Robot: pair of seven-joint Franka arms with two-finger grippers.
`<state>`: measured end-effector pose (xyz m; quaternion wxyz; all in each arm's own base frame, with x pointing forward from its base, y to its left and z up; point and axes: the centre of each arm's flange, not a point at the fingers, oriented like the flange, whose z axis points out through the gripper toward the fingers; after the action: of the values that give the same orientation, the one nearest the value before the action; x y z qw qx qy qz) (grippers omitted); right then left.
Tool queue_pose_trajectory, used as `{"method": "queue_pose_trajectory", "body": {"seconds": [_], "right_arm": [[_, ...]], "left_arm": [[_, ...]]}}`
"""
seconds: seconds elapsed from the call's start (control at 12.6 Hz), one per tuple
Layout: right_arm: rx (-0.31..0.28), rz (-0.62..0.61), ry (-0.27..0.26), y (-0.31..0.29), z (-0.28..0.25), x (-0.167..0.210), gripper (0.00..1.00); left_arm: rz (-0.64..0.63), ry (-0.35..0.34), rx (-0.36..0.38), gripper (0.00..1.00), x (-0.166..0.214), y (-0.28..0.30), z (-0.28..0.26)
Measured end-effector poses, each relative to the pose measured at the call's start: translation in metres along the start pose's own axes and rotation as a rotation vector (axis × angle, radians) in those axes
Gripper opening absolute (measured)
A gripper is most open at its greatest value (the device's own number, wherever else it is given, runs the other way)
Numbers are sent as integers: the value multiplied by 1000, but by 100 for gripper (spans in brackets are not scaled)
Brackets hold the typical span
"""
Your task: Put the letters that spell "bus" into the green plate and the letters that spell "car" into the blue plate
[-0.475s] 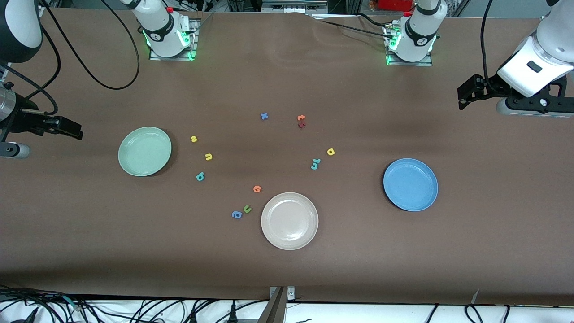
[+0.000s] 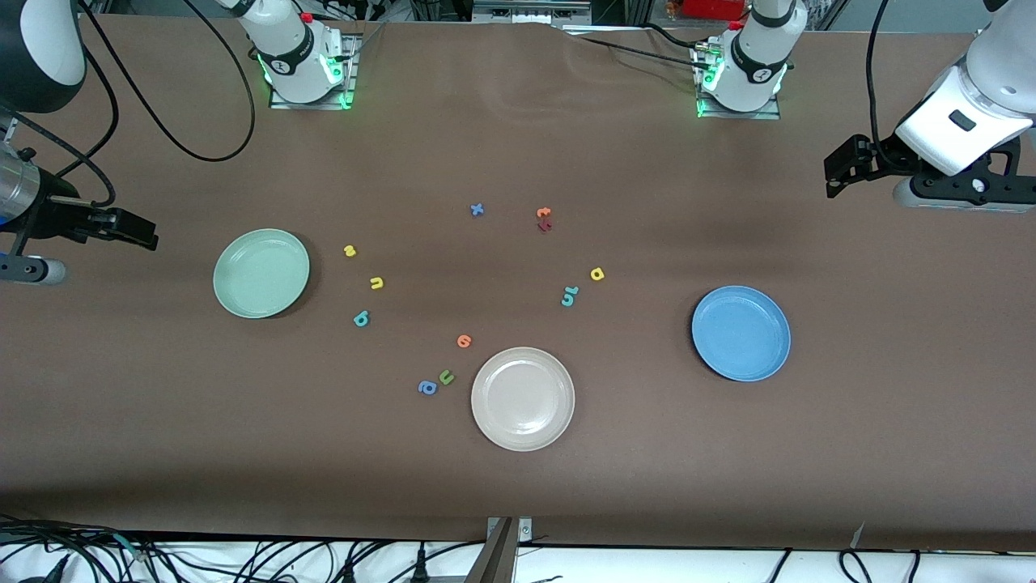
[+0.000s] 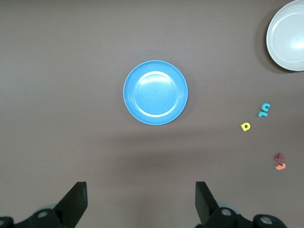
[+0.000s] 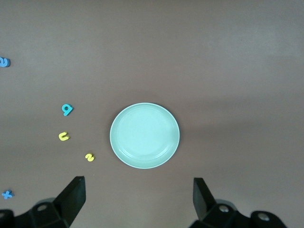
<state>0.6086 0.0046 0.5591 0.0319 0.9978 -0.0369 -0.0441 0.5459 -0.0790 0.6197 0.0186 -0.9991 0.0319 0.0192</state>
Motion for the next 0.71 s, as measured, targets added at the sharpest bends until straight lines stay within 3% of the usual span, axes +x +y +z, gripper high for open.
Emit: {"method": "queue_pose_trajectory", "body": {"seconds": [0.4, 0.71], "right_arm": [[-5, 13, -49, 0, 4, -5, 100], [-5, 17, -53, 0, 5, -6, 100]], "left_arm": [[2, 0, 0, 100, 0, 1, 0], [3, 0, 0, 100, 0, 1, 0]]}}
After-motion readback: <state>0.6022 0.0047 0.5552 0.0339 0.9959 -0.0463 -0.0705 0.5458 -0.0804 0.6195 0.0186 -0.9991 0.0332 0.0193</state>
